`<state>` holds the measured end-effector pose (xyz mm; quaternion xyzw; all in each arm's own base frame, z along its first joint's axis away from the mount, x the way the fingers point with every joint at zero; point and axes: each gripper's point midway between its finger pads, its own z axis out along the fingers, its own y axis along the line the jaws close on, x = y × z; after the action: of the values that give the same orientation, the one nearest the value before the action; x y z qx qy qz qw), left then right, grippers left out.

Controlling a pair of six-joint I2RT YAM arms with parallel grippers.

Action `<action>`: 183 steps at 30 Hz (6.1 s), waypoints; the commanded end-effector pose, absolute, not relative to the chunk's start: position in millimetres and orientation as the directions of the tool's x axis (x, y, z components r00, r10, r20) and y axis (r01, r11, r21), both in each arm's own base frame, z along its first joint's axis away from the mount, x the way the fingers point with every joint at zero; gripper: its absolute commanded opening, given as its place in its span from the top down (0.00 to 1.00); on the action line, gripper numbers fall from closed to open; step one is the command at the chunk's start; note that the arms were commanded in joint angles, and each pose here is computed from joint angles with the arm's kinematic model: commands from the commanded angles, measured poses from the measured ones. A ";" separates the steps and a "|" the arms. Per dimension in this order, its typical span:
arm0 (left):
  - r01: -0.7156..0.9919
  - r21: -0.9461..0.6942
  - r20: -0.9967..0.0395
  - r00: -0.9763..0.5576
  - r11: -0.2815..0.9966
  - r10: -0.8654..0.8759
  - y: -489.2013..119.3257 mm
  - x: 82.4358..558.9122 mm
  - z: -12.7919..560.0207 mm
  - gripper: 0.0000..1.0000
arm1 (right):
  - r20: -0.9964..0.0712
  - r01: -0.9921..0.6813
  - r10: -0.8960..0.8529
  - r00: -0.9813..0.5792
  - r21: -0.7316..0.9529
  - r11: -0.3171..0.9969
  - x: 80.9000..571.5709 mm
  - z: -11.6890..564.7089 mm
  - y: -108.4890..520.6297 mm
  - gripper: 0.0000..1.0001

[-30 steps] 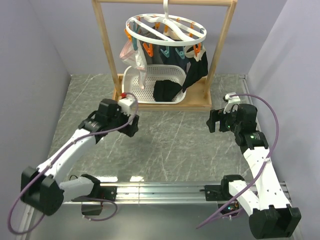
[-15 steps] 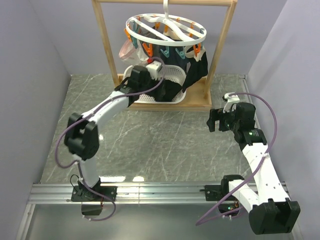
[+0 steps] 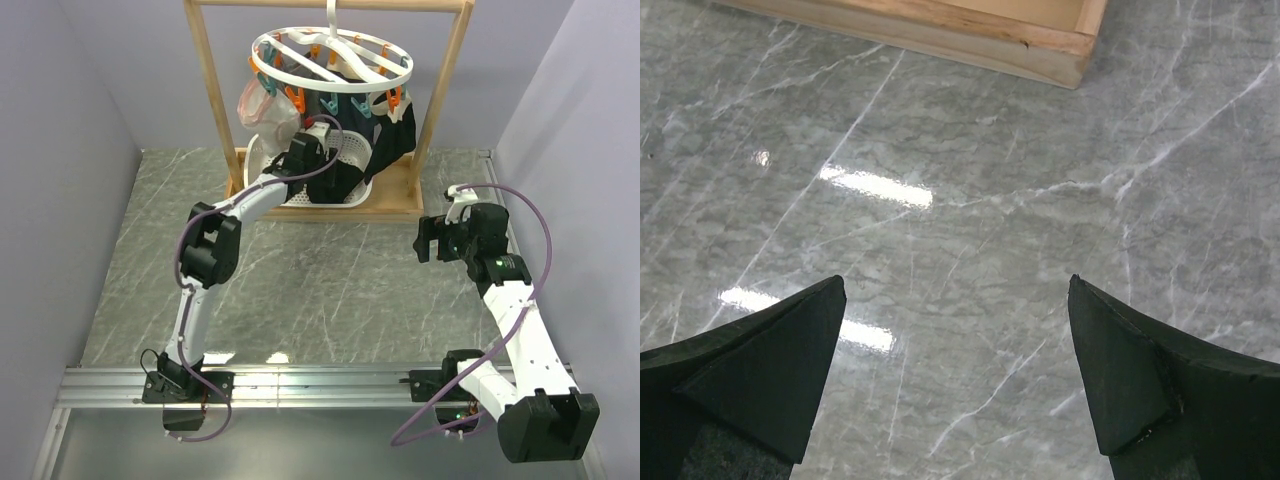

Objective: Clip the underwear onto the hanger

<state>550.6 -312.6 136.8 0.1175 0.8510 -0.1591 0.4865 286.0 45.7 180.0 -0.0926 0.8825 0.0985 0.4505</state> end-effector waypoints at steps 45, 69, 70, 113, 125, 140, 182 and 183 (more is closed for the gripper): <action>0.871 -0.245 -0.933 -0.332 0.425 0.142 -277.3 267.1 342.0 1.00 | -0.892 -0.328 -0.074 -0.445 0.086 0.941 291.7 229.8 56.9 0.02; 0.907 -0.298 -0.781 -0.053 -0.297 0.622 -343.2 263.5 183.2 0.73 | -0.871 -0.502 -0.109 -0.480 0.170 0.848 279.0 213.0 88.7 0.04; 0.921 -0.269 -0.768 -0.027 -0.283 0.640 -340.7 274.2 177.7 0.71 | -0.867 -0.501 -0.095 -0.489 0.189 0.845 281.7 211.4 90.9 0.05; -0.079 -0.588 0.059 -0.997 0.805 -0.055 -155.6 199.5 48.4 0.48 | -0.380 -0.320 -0.157 -0.912 0.416 0.851 326.3 39.9 207.7 0.50; -0.030 -0.500 0.145 -0.988 0.865 0.049 -169.0 183.9 13.8 0.74 | -0.349 -0.317 -0.160 -0.923 0.458 0.830 328.7 29.3 217.5 0.64; 0.264 -0.455 -0.402 -0.913 0.850 0.069 -166.9 311.1 135.6 1.00 | -0.703 -0.470 -0.051 -0.709 0.418 0.777 343.2 172.5 181.9 1.00; 0.553 -0.154 -0.664 -0.671 0.819 0.329 -181.6 373.4 132.4 0.22 | -0.664 -0.241 0.011 -0.747 0.286 0.927 352.2 105.1 122.4 0.35; 0.548 -0.158 -0.676 -0.666 0.821 0.315 -180.5 375.9 141.4 0.09 | -0.674 -0.236 0.017 -0.739 0.282 0.930 356.8 112.2 119.9 0.33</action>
<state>335.7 -175.3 99.9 0.2571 0.9165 -0.1809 0.2473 314.2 125.8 72.2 -0.0785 0.9377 0.1909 0.2794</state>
